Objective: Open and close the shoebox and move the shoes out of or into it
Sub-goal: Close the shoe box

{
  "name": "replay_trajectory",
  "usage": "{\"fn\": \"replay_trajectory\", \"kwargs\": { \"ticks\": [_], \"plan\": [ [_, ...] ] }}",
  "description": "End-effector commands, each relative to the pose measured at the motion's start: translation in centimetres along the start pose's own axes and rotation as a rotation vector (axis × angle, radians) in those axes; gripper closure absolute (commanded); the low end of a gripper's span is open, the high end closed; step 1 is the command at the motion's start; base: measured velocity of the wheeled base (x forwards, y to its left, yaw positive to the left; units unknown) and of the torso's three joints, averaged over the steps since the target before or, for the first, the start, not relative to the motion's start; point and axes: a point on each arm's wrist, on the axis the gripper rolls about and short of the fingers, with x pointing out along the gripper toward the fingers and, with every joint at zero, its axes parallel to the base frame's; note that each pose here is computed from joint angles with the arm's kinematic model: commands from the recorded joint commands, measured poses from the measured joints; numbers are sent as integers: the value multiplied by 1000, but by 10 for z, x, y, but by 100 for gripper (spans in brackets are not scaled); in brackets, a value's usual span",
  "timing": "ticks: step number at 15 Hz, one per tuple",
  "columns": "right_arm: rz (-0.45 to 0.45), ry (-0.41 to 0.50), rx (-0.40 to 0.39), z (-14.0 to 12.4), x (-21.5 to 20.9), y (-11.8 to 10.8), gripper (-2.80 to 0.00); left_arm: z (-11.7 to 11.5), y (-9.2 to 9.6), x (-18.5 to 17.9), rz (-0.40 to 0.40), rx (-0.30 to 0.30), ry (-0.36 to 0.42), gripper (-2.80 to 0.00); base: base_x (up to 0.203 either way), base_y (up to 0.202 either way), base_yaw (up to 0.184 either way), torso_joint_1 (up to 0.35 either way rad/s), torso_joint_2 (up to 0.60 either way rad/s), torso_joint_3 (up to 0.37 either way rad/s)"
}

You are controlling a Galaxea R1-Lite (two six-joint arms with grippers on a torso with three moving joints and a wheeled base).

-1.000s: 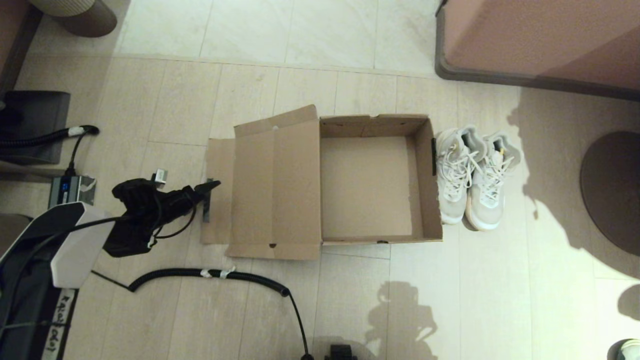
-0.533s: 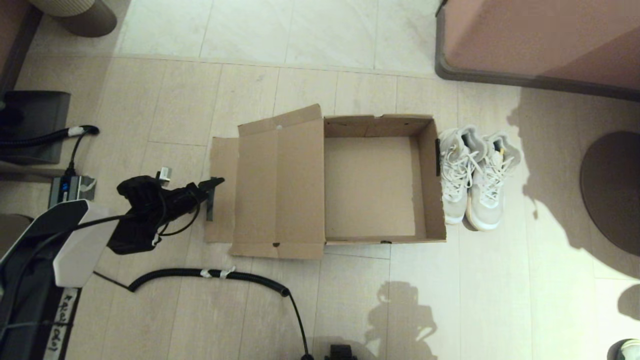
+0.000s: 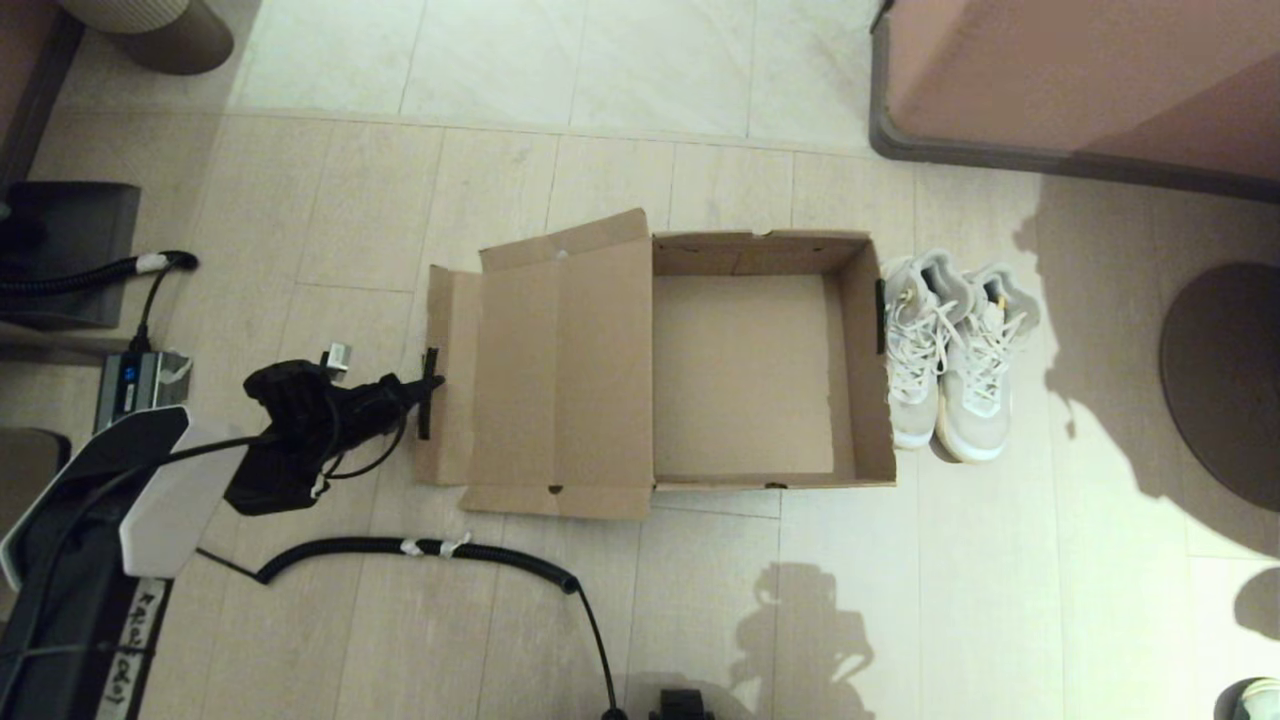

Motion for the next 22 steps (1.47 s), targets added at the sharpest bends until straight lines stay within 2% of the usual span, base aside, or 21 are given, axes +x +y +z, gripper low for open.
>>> {"fn": "replay_trajectory", "kwargs": {
  "ticks": [1, 4, 6, 8, 11, 13, 17, 18, 22],
  "plan": [
    [0, 15, 0, -4, 1, 0, 0, -2, 2, 0, -3, -8, 4, 0, 0, 0, 0, 0, 0, 0],
    [0, 15, 0, -4, 1, 0, 0, 3, -3, -1, -2, -4, -2, 0, 0, 0, 0, 0, 0, 0],
    [-2, 14, 0, -4, 1, 0, 0, 19, -18, -5, -7, 9, -16, 0, 0, 0, 0, 0, 0, 0],
    [0, 15, 0, -4, 1, 0, 0, 37, -37, -11, 9, 9, 4, 0, 0, 0, 0, 0, 0, 0],
    [-1, 15, 0, -4, 1, 0, 0, 53, -64, -23, 61, 107, 71, 0, 0, 0, 0, 0, 0, 0],
    [0, 15, 0, -4, 1, 0, 0, 63, -81, -32, 102, 158, 75, 0, 0, 0, 0, 0, 0, 0],
    [-2, 14, -5, -4, 1, 0, 0, 89, -108, -63, 141, 178, 63, 0, 0, 0, 0, 0, 0, 0],
    [-1, 15, -29, -4, 1, 0, 0, 99, -116, -74, 153, 183, 56, 0, 0, 0, 0, 0, 0, 0],
    [-1, 14, -31, -4, 1, 0, 0, 126, -133, -107, 196, 197, 33, 0, 0, 0, 0, 0, 0, 0]
  ]
}}
